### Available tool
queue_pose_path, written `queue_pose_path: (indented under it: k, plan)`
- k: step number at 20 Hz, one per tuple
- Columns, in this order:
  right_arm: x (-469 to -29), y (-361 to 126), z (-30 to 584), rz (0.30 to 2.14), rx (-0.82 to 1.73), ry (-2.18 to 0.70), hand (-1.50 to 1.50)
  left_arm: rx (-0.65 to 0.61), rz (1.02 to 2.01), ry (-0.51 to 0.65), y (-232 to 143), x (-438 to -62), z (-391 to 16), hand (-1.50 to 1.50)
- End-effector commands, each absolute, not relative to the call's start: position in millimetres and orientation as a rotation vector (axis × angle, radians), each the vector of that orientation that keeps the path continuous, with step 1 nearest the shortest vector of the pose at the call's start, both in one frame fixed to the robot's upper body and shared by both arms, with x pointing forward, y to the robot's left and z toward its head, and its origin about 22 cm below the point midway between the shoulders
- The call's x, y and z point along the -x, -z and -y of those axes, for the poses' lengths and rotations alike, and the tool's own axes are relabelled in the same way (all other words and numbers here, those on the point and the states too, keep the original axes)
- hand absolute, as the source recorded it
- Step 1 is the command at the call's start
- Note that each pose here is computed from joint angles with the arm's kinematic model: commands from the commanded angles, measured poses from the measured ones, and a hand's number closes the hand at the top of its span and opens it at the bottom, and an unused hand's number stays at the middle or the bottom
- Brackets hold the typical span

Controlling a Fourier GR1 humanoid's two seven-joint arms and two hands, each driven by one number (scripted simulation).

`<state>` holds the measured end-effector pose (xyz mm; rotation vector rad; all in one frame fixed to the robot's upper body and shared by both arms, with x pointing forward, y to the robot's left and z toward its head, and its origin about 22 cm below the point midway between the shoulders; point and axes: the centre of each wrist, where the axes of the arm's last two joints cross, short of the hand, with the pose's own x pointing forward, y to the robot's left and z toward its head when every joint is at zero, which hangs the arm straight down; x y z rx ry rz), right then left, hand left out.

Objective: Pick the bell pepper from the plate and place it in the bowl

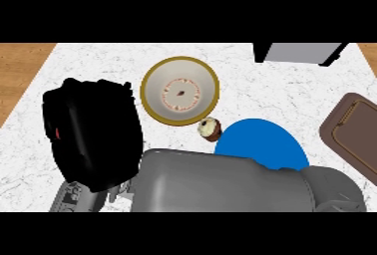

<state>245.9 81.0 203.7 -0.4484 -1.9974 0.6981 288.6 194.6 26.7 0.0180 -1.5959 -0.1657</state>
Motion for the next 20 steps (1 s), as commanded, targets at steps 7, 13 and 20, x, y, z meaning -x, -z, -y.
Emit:
queue_pose_path:
  k: [7,13,20]
  plan:
    - [-291,-237,-103,1.838,0.654,-0.626,1.5,-0.027,1.582,0.16,-25,-277,-209,0.0]
    - [-340,-210,-89,1.751,0.936,-0.756,1.5,-0.025,1.606,0.15,-24,-280,-196,0.0]
    - [-375,-167,-58,1.701,0.973,-0.715,1.5,-0.02,1.606,0.136,-31,-284,-197,0.0]
